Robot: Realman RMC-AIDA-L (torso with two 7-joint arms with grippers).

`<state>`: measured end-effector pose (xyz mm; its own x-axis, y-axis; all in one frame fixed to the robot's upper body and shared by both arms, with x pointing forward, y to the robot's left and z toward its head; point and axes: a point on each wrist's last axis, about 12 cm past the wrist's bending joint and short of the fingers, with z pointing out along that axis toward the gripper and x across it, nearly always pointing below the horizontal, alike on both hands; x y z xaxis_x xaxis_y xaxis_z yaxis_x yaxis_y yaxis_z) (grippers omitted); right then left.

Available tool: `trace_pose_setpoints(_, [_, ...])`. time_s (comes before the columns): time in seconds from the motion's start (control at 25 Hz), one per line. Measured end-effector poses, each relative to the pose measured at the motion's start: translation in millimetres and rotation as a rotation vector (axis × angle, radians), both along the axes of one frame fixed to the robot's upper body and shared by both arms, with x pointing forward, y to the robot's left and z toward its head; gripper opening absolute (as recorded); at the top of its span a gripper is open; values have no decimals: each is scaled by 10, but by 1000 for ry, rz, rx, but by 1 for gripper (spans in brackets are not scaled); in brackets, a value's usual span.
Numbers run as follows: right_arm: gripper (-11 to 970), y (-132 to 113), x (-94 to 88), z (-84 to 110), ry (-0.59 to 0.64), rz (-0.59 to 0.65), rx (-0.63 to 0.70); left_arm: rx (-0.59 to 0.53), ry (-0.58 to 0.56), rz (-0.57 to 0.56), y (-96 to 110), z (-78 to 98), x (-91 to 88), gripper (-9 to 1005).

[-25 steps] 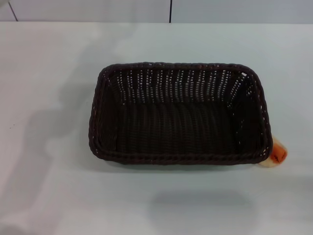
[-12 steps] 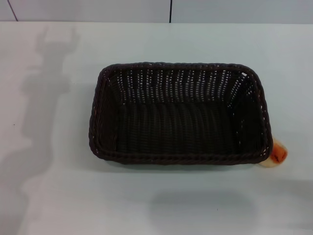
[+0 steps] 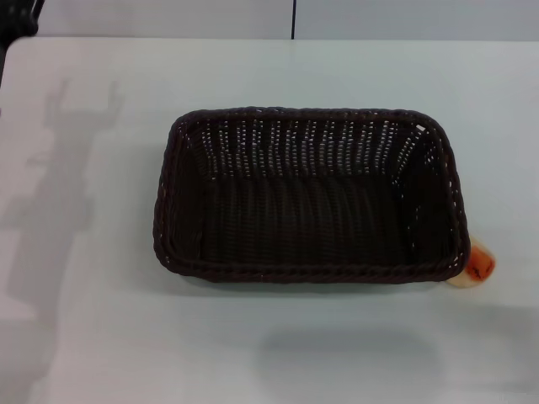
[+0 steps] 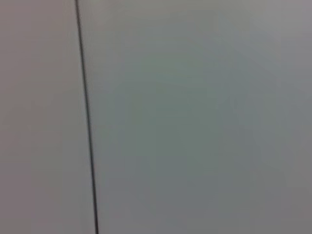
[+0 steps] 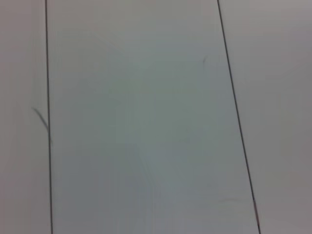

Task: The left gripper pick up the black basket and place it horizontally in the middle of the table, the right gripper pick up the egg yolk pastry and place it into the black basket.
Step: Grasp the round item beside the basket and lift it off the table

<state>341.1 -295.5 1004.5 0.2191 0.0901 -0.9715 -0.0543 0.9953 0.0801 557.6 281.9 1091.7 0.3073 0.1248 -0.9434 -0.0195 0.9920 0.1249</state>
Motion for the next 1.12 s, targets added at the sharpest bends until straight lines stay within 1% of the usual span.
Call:
trace_pose_setpoints(0.04, [740,2,0,-12,11,4,-1,-26,-1,-13,74,-102,-49,827])
trace_pose_setpoints(0.16, [740,8,12,-24,21,13,-3,-37,24,-11,155,-209,-98,827])
trace_pose_setpoints(0.24, [740,29,55,-50,44,33,-6,-22,58,2,217,-297,-144,827])
trace_pose_setpoints(0.4, [741,60,112,-79,71,60,-9,-10,88,21,282,-378,-208,827])
trace_pose_setpoints(0.44, [738,96,162,-107,96,91,-14,-13,94,27,301,-395,-233,827])
trace_pose_setpoints(0.48, [736,96,162,-107,96,91,-14,-13,94,27,301,-395,-233,827])
trace_pose_setpoints(0.64, [726,203,255,-173,155,167,-22,-12,98,28,308,-409,-250,827])
trace_pose_setpoints(0.84, [713,273,310,-219,199,209,-26,-12,95,21,289,-399,-231,827])
trace_pose_setpoints(1.12, [695,325,399,-271,249,233,-33,-7,86,9,251,-370,-185,827])
